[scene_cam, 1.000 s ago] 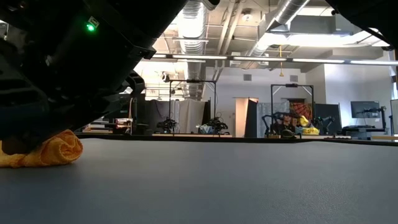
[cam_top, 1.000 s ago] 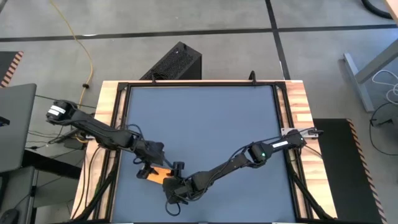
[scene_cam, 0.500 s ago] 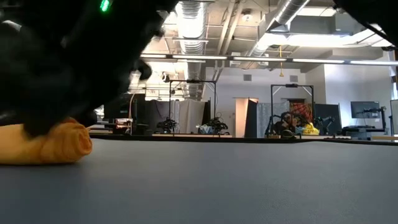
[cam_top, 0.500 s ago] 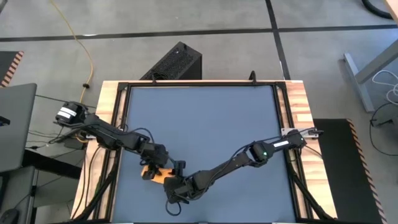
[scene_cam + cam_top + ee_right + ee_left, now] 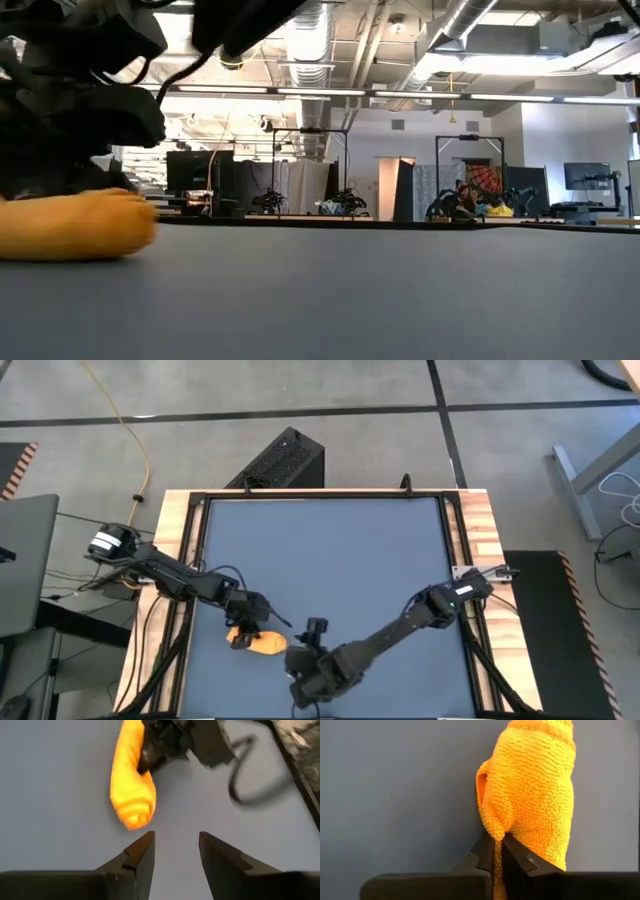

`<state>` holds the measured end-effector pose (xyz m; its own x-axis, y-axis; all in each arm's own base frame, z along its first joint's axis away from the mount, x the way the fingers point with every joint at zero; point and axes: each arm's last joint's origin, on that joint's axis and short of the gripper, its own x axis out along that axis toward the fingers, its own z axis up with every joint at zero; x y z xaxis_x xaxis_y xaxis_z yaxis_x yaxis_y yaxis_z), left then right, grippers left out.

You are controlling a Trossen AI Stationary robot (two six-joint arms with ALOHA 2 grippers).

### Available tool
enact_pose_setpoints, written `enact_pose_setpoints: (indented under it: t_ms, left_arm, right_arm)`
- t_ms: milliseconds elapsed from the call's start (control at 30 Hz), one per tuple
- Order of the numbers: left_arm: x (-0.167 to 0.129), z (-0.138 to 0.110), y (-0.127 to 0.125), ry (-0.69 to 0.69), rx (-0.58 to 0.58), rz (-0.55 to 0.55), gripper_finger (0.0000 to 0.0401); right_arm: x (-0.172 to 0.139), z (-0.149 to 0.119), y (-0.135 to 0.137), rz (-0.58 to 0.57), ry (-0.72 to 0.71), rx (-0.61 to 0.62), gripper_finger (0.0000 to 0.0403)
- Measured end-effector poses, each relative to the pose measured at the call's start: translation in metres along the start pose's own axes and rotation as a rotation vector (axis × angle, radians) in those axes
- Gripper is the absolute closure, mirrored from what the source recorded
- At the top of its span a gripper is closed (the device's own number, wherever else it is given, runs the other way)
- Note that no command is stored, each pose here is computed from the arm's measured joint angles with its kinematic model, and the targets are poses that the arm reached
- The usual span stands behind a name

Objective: Roll towel
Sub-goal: Roll the orange microfiber towel

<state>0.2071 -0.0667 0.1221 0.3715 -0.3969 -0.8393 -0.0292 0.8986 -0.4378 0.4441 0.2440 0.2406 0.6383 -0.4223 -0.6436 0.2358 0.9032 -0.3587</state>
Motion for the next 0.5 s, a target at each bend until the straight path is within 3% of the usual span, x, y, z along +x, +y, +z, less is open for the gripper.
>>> enact_pose_setpoints:
  t_ms: [200,500]
  left_arm:
    - [-0.019,0.009,0.01,-0.211,-0.296,0.187,0.0399]
    - [-0.065,0.004,0.031,-0.418,-0.63,0.371,0.0399]
  right_arm:
    - [-0.036,-0.021,0.009,-0.109,0.01,0.047,0.0254]
    - [-0.062,-0.043,0.021,-0.135,0.043,0.104,0.0301]
